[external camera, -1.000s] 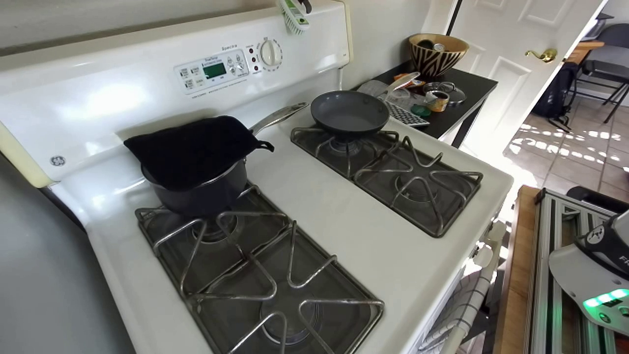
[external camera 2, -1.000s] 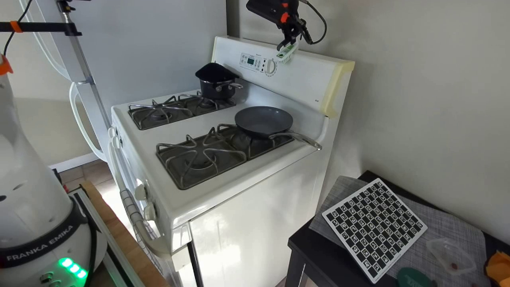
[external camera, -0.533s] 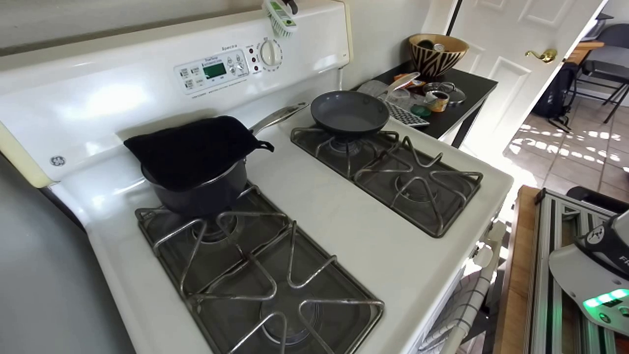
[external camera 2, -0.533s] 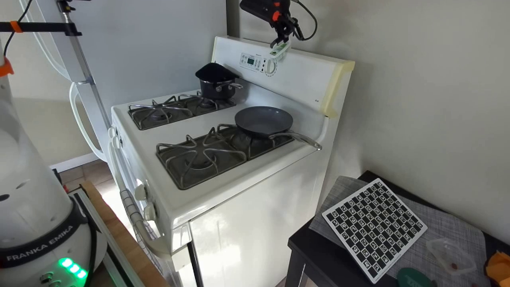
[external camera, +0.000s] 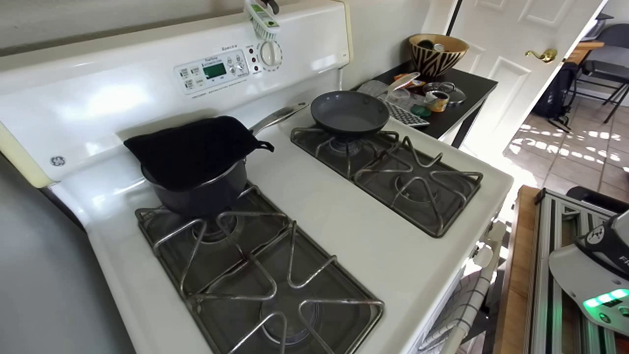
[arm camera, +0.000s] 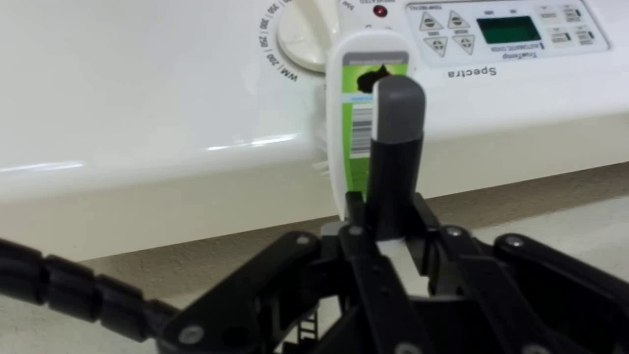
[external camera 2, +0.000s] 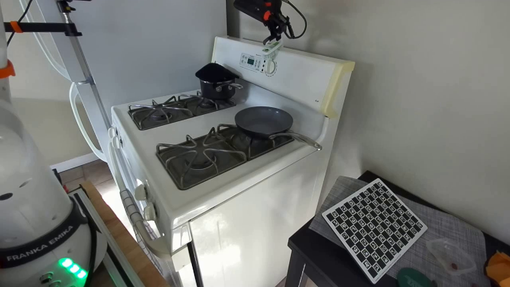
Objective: Brush the top of the stove.
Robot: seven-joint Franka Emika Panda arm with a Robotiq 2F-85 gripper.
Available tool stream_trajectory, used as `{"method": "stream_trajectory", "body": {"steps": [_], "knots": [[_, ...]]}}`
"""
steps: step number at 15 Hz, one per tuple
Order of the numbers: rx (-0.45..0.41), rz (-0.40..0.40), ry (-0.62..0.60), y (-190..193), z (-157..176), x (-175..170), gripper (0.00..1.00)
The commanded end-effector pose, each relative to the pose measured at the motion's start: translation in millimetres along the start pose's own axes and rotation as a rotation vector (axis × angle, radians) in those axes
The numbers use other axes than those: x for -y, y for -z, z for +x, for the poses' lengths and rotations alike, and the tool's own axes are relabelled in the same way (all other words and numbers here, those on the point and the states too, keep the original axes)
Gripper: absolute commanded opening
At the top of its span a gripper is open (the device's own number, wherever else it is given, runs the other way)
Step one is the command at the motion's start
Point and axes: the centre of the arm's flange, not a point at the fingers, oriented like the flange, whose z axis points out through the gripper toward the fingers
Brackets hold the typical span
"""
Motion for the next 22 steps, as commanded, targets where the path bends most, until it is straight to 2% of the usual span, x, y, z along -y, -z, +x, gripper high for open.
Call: {"method": "stream_trajectory", "body": {"steps": [1,8,16,22], "knots": [[0.02,0.002,-0.013,-33.2,-0.4,19.4,0.04],[0.036,0.037,-0.011,-25.4,-5.7,54.2,0.04],[0.064,0.087,0.018,8.5,-19.8,79.9,0.04],[0.106,0.129,0.034,47.8,-38.6,97.3,0.04]]}}
